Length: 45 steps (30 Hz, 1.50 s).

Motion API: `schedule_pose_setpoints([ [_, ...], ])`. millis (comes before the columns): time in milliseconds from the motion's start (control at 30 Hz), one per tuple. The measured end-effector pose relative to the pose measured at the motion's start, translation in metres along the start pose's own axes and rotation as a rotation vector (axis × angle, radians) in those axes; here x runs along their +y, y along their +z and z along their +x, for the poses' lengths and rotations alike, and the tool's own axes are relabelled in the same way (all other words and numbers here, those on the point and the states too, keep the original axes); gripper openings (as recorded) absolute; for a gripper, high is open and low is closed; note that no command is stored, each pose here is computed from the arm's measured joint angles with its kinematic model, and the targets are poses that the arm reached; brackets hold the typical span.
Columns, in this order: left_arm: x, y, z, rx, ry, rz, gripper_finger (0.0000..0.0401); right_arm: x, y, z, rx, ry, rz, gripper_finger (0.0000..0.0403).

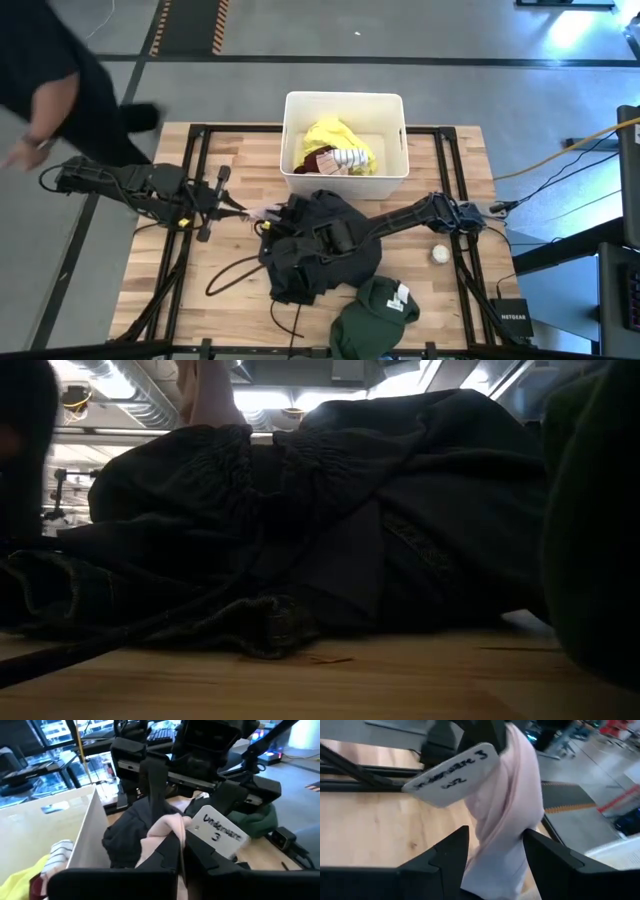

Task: Sort clothes
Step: Put the pink underwear into the white bin

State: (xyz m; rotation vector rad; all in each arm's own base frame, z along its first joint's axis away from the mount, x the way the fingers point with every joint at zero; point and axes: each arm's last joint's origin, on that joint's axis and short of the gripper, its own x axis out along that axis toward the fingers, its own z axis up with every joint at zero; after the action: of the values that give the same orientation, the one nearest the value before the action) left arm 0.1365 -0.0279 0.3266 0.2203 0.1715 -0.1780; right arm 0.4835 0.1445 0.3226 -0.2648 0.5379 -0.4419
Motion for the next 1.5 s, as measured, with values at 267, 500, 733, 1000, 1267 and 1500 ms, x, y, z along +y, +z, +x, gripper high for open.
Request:
schedule_pose_setpoints([
  [267,-0.003,0.001,0.000,-0.009,-0.018,0.014,0.0005,-0.004,0.002,0.004,-0.013,0.003,0.013,0.0169],
  [500,-0.002,0.002,0.001,-0.019,-0.015,-0.001,0.0011,-0.008,0.003,0.008,-0.007,0.028,0.014,0.0037],
  [733,-0.002,0.002,0.001,-0.014,-0.016,-0.009,0.0022,-0.008,0.004,0.008,-0.017,0.000,-0.007,0.0031],
  [1000,-0.002,0.001,0.001,-0.009,-0.015,-0.060,0.0024,-0.012,0.009,0.003,-0.022,-0.017,-0.046,0.0014],
  [1267,-0.002,-0.002,0.001,0.025,0.021,-0.083,0.0079,-0.021,0.012,-0.006,-0.016,-0.050,-0.051,0.0011],
  [1500,-0.001,-0.011,-0.001,0.119,0.075,-0.063,0.0137,-0.036,0.019,-0.020,-0.018,-0.104,-0.051,0.0016],
])
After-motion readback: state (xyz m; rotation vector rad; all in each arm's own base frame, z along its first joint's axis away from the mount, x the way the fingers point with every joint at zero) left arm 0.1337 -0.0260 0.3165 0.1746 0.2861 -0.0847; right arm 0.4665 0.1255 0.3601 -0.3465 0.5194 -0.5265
